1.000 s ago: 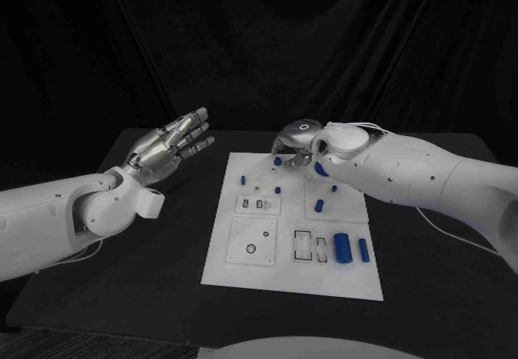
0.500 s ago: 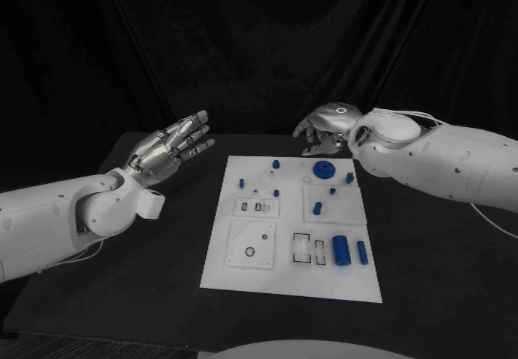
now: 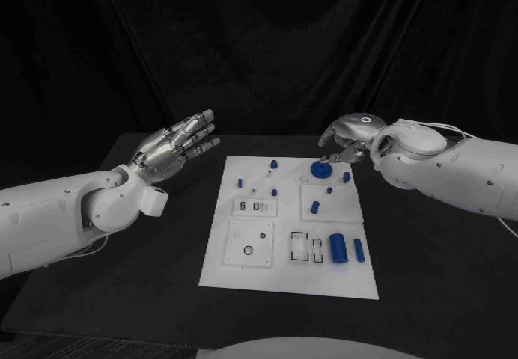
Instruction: Assemble the parts on the task board
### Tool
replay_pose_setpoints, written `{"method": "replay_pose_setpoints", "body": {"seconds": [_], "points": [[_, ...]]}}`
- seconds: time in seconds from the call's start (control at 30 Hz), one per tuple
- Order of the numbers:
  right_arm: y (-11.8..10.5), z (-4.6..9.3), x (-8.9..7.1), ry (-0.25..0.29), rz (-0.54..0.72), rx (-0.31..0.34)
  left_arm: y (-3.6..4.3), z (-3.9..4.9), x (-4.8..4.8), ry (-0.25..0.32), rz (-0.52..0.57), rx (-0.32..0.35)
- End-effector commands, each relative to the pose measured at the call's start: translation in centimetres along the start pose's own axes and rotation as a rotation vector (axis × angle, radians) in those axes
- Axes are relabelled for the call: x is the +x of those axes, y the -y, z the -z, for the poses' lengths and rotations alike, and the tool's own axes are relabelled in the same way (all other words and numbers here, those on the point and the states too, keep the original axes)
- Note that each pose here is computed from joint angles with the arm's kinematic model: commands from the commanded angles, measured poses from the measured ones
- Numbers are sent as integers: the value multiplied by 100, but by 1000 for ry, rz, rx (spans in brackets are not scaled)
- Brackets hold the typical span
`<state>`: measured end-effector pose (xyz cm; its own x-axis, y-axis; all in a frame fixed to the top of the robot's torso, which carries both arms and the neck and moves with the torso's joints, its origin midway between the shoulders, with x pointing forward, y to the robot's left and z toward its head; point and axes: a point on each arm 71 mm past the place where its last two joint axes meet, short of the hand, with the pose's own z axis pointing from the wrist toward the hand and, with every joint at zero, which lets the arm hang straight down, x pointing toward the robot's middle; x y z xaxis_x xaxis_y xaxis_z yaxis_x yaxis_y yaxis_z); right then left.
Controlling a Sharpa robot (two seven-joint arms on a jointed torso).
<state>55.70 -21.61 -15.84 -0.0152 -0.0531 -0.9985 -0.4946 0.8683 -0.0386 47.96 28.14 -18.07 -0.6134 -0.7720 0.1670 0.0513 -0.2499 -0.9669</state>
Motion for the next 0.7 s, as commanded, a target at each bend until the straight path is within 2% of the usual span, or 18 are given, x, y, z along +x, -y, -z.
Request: {"method": "replay_pose_setpoints", "body": {"seconds": [0.03, 0.37, 0.7], "points": [[51, 29, 41, -11, -8, 62, 15, -7, 10, -21, 12, 6], [57, 41, 156, -40, -14, 78, 5, -21, 22, -31, 18, 4], [44, 17, 228, -45, -15, 72, 7, -14, 9, -30, 18, 2]]}}
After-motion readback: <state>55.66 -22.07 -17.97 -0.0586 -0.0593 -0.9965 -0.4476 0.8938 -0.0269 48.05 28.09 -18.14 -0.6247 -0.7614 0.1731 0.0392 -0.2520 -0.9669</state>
